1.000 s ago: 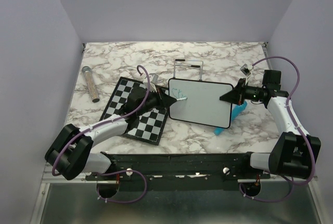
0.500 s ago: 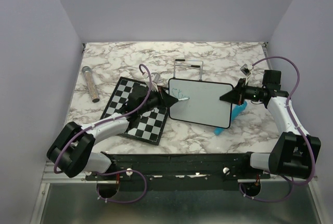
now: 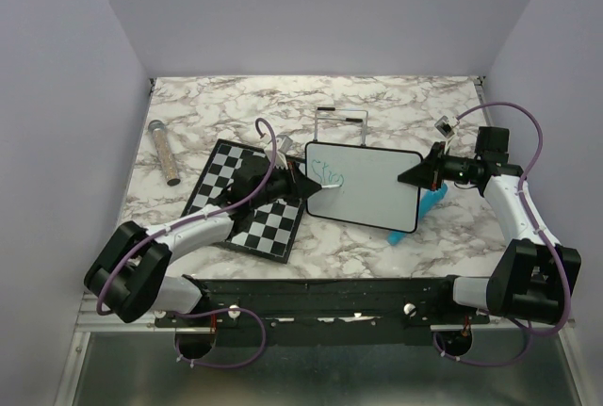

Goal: Write a sentence on the whiteboard

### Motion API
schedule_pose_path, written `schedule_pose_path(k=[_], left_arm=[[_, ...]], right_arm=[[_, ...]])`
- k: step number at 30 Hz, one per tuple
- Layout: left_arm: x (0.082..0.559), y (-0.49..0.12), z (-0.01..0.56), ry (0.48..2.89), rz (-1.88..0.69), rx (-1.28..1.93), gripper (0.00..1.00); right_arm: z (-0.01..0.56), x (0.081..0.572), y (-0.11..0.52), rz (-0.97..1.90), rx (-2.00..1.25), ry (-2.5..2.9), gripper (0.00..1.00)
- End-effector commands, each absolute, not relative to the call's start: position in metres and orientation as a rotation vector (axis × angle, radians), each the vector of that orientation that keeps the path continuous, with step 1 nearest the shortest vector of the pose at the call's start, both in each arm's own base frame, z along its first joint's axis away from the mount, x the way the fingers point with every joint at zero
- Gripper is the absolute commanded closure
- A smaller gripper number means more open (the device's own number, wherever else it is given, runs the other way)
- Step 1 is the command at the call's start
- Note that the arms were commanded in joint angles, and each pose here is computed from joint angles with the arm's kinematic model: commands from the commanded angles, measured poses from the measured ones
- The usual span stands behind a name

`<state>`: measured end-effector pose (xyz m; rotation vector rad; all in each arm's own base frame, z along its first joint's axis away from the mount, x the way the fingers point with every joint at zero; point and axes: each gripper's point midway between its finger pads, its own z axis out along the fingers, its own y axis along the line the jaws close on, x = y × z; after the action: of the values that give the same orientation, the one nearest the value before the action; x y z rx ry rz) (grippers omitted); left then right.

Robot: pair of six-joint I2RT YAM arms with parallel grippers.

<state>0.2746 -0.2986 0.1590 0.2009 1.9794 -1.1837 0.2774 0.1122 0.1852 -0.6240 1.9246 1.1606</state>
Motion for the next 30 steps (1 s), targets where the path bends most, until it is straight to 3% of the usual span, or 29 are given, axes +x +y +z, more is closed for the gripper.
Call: schedule_pose_path(k=[1, 22, 30], left_arm=[[0.282, -0.286, 0.146, 2.036, -1.051, 0.196, 1.00], [0.299, -0.287, 0.190, 1.885, -1.040, 0.178, 1.00], [0.282, -0.303, 0.207, 1.820, -1.201, 0.260, 1.00]], right_arm=[[0.183, 0.284, 0.108, 1.077, -0.677, 1.911, 1.00], [0.183, 0.284, 0.108, 1.075, -0.679, 1.909, 1.00], [0.182, 0.284, 0.108, 1.079, -0.676, 1.913, 0.99]])
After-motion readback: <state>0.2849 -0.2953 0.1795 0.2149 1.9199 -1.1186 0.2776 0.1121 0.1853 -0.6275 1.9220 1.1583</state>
